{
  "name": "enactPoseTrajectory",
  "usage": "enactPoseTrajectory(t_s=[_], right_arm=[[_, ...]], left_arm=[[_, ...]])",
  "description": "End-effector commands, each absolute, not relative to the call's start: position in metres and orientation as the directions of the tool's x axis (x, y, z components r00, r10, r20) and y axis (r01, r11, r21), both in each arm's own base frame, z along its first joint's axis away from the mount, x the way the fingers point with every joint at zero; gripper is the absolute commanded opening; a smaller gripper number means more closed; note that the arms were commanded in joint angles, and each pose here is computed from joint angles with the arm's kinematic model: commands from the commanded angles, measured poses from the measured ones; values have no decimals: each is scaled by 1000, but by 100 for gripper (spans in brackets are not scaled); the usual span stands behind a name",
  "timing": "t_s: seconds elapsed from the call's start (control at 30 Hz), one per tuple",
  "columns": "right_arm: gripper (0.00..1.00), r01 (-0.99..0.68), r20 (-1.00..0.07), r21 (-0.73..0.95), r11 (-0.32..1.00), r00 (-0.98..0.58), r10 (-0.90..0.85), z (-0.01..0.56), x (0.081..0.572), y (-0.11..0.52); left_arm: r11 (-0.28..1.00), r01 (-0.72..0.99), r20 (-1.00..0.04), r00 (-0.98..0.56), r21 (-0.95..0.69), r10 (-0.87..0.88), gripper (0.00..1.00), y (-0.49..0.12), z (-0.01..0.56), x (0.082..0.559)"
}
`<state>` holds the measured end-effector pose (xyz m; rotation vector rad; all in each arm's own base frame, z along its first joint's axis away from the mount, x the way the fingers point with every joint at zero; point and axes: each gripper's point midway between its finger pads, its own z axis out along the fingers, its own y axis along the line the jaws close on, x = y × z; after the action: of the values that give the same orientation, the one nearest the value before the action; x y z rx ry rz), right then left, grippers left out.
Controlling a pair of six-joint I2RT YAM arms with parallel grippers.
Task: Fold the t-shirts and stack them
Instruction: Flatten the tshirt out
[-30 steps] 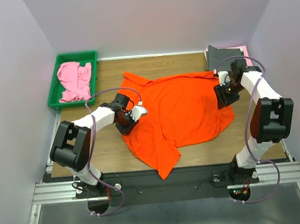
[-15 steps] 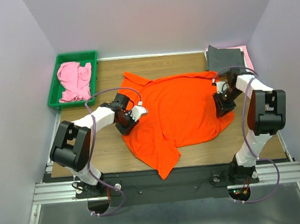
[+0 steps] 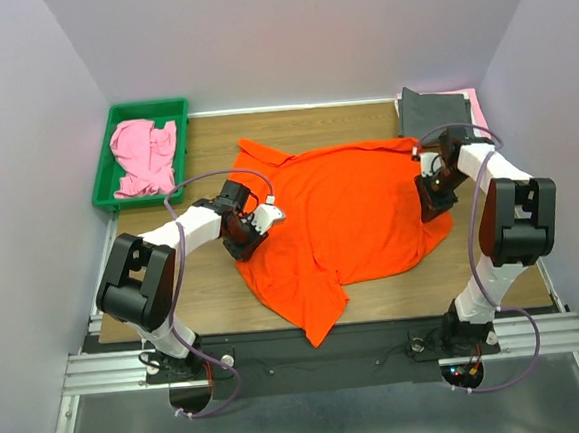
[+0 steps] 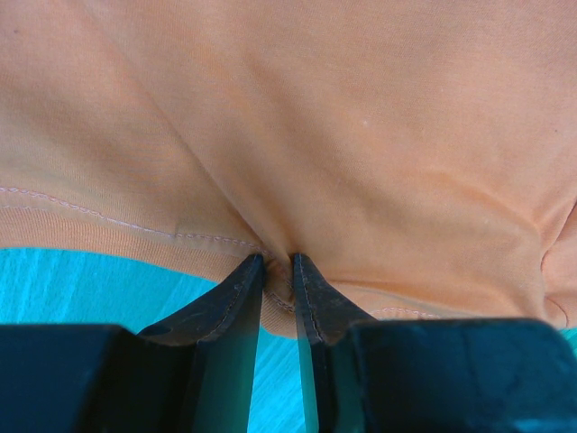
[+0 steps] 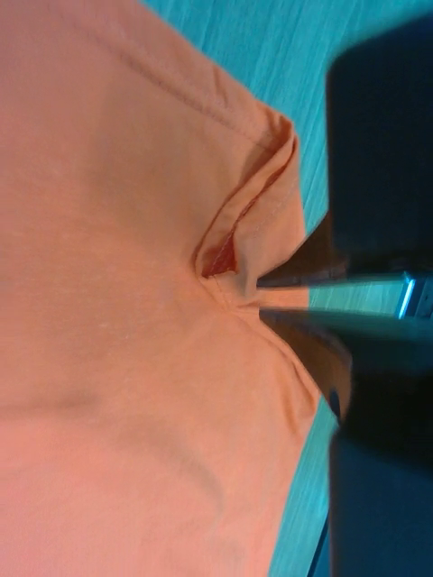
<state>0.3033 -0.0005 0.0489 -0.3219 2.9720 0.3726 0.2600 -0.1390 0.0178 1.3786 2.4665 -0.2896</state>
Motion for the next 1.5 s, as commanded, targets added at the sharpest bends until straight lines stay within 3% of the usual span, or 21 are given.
enactPoseTrajectory(t_s=[0.0, 0.37, 0.57, 0.8, 1.17, 1.47], right_arm=[[28, -250, -272, 211, 945, -944, -189, 75, 332, 1], [38, -239, -201, 220, 946, -960, -195, 48, 331, -1], [29, -242, -182, 218, 945, -962, -204, 44, 324, -2], [1, -254, -172, 184, 950, -960, -223, 54, 310, -8], [1, -309, -207, 106, 945, -937, -283, 98, 284, -22], [1, -374, 14, -86, 923, -927, -375, 72, 206, -79]], left_arm=[[527, 847, -221, -528, -67, 820, 33, -117, -6, 236], [534, 843, -210, -534, -60, 819, 33, -116, -9, 240], [538, 840, -204, -539, -67, 817, 33, -116, -13, 239], [540, 839, -197, -542, -70, 817, 33, -113, -15, 238], [550, 832, -186, -553, -73, 812, 32, -97, -15, 241], [558, 828, -165, -559, -56, 813, 28, -74, -11, 240]])
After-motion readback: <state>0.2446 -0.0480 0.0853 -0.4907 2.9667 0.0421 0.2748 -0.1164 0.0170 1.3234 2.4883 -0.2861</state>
